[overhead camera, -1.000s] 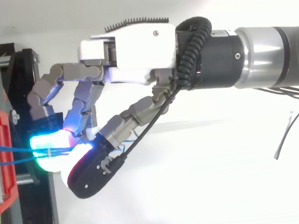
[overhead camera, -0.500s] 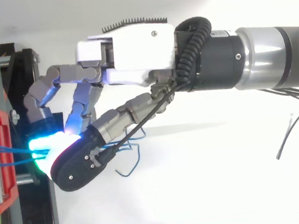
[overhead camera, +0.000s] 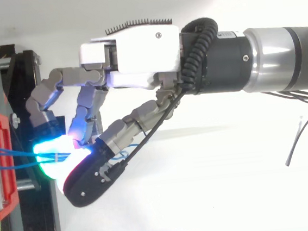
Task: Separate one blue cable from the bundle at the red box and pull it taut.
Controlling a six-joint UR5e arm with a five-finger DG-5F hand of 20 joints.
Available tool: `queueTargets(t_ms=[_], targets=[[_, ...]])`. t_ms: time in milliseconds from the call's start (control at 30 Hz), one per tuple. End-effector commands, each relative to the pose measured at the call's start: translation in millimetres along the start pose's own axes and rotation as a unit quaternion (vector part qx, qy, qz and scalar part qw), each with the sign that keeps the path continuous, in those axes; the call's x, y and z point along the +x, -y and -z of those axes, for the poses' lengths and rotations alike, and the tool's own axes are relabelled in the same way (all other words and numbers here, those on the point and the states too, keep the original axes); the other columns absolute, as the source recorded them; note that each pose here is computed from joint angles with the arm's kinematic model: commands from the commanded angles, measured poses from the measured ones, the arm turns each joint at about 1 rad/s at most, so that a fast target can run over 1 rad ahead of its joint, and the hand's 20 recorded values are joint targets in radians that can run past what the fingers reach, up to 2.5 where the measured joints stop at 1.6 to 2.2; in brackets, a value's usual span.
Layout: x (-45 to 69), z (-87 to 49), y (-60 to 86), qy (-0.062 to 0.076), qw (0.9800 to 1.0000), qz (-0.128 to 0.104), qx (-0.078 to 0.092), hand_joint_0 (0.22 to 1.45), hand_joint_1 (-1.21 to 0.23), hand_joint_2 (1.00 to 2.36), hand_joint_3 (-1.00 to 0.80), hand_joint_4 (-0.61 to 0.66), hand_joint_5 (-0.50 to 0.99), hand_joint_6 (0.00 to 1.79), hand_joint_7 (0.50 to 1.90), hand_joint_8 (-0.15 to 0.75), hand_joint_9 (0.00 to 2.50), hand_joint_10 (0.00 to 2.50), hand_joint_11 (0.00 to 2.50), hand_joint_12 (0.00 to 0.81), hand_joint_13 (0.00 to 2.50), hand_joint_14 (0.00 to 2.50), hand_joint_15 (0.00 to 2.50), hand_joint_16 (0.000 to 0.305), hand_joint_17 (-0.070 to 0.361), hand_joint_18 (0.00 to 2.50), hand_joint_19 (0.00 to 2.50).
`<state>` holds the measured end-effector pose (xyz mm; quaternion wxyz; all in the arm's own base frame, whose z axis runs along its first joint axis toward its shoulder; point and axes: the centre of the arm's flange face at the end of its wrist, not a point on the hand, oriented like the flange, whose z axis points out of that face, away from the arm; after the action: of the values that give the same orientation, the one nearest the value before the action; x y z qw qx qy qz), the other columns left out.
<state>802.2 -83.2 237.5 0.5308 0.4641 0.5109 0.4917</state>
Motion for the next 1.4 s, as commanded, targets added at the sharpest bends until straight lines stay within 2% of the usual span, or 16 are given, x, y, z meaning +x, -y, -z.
queueTargets(t_ms=[0, 167, 267, 433, 500, 700, 867, 1000, 1133, 1200, 1267, 1367], targets=[[-0.1, -0.7, -1.1, 0.001, 1.0, 0.0, -0.002, 0.76, -0.93, 1.0, -0.5, 0.04, -0.17, 0.91, 1.13, 0.31, 1.18, 0.03, 1.21, 0.355, 1.07, 0.03, 0.64, 0.05, 0.113, 0.99, 0.75], [1.1, -0.8, -1.6, 0.0, 1.0, 0.0, -0.002, 0.57, -0.86, 1.0, -0.5, 0.12, -0.16, 0.89, 1.11, 0.316, 1.21, 0.03, 1.21, 0.369, 1.09, 0.03, 0.65, 0.051, 0.115, 1.0, 0.8], [1.2, -0.9, -0.4, 0.0, 1.0, 0.0, -0.001, 0.53, -0.77, 1.0, -0.5, 0.13, -0.16, 0.88, 1.08, 0.328, 1.22, 0.03, 1.22, 0.386, 1.09, 0.03, 0.65, 0.054, 0.123, 1.04, 0.82], [1.1, -0.8, -1.6, 0.0, 1.0, 0.0, -0.002, 0.57, -0.7, 1.0, -0.5, 0.12, -0.15, 0.86, 1.12, 0.316, 1.22, 0.03, 1.2, 0.378, 1.09, 0.02, 0.65, 0.052, 0.118, 1.03, 0.83], [1.1, -0.8, -1.6, 0.0, 1.0, 0.0, -0.002, 0.63, -0.74, 1.0, -0.5, 0.12, -0.14, 0.85, 1.14, 0.314, 1.23, 0.03, 1.19, 0.377, 1.09, 0.03, 0.65, 0.051, 0.114, 1.03, 0.82], [1.2, -1.5, -2.3, 0.0, 1.0, 0.0, -0.005, 0.68, -0.83, 1.0, -0.5, 0.11, -0.14, 0.86, 1.18, 0.323, 1.24, 0.03, 1.21, 0.378, 1.09, 0.03, 0.64, 0.05, 0.113, 1.03, 0.81], [1.2, -1.2, -0.3, 0.001, 1.0, 0.0, -0.003, 0.66, -0.87, 1.0, -0.5, 0.13, -0.14, 0.86, 1.17, 0.32, 1.23, 0.03, 1.21, 0.376, 1.09, 0.02, 0.65, 0.05, 0.112, 1.03, 0.81], [-1.3, -0.7, -1.2, 0.002, 1.0, 0.001, -0.003, 0.53, -0.76, 1.0, -0.5, 0.13, -0.14, 0.86, 1.15, 0.33, 1.26, 0.03, 1.2, 0.389, 1.1, 0.02, 0.65, 0.054, 0.121, 1.07, 0.82], [-0.9, -0.4, 0.3, 0.0, 1.0, 0.0, -0.001, 0.52, -0.56, 1.0, -0.5, 0.13, -0.14, 0.85, 1.14, 0.337, 1.32, 0.03, 1.17, 0.399, 1.13, 0.02, 0.64, 0.055, 0.125, 1.09, 0.83], [-1.0, -0.4, -0.9, 0.0, 1.0, 0.0, -0.002, 0.53, -0.51, 1.0, -0.5, 0.13, -0.14, 0.85, 1.15, 0.331, 1.32, 0.03, 1.17, 0.4, 1.13, 0.02, 0.65, 0.055, 0.123, 1.09, 0.84], [-2.4, -0.7, -1.2, 0.002, 1.0, 0.0, -0.004, 0.57, -0.51, 1.0, -0.5, 0.13, -0.14, 0.85, 1.17, 0.322, 1.32, 0.03, 1.17, 0.391, 1.12, 0.02, 0.66, 0.053, 0.118, 1.07, 0.84], [-2.6, -1.4, -2.7, 0.003, 1.0, 0.0, -0.005, 0.62, -0.59, 1.0, -0.47, 0.12, -0.14, 0.85, 1.2, 0.318, 1.31, 0.03, 1.18, 0.387, 1.12, 0.02, 0.66, 0.052, 0.116, 1.06, 0.85]])
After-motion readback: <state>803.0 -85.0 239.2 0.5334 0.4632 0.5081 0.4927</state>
